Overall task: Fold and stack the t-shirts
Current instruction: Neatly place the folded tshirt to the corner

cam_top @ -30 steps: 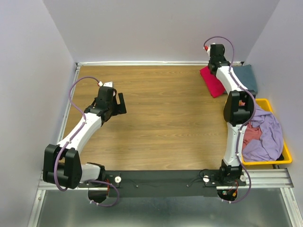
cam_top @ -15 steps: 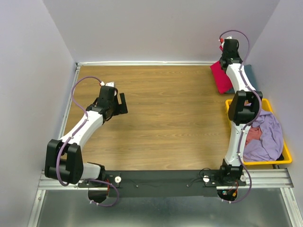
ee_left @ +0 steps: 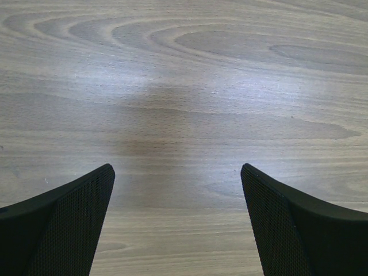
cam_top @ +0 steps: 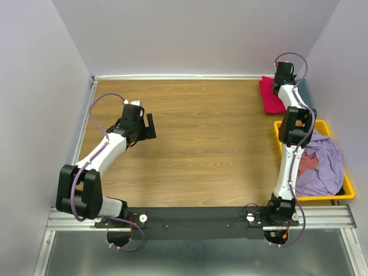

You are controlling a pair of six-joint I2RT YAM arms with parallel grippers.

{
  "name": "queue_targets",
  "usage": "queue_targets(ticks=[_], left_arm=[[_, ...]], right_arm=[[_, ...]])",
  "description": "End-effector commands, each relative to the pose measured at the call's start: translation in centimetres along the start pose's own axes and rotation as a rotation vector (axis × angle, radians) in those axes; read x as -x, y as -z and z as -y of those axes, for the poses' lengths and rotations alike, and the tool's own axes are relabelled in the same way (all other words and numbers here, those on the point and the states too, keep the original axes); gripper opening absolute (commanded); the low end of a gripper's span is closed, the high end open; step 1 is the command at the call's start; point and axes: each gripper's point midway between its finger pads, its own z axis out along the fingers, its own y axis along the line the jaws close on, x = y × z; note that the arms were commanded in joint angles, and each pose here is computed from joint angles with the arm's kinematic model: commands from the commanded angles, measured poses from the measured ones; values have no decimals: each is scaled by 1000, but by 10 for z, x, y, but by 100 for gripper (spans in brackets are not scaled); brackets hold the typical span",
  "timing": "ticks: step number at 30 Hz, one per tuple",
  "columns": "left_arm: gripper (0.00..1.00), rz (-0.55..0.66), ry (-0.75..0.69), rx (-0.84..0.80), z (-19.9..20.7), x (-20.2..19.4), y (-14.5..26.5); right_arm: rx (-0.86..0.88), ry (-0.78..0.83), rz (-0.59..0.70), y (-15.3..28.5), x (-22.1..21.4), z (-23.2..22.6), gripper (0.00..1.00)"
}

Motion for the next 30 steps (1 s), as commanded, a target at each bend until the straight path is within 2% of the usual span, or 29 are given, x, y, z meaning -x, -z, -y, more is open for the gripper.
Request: queue_targets(ticks=[1, 6, 8, 14, 15, 17, 19, 20, 23, 30], left_arm=[[98, 22, 12, -22, 6, 12, 0], [98, 9, 13, -17, 5, 10, -3], [98, 1, 12, -16, 5, 8, -5], [98, -10, 21, -26, 8, 6, -7], [98, -11, 21, -25, 7, 6, -8], [98, -8, 21, -26, 7, 6, -7], [98, -3, 23, -26, 7, 7, -5], [98, -2, 25, -28, 8, 7, -4], [98, 12, 31, -17, 6, 10, -1], [98, 70, 49, -16, 8, 27, 13]], right_arm=[[-117, -81, 31, -12, 9, 22, 1], [-192, -80, 24, -20, 5, 32, 1], [-197, -82, 39, -21, 8, 34, 8], [-222, -67, 3, -31, -5, 32, 16], [-224, -67, -6, -33, -9, 32, 20], [-243, -70, -24, -34, -13, 33, 35], [-269, -84, -37, -35, -16, 37, 51], [-290, -97, -44, -33, -16, 42, 65], [-321, -156, -29, -24, -8, 56, 83], [-358, -245, 36, 21, 19, 97, 90]])
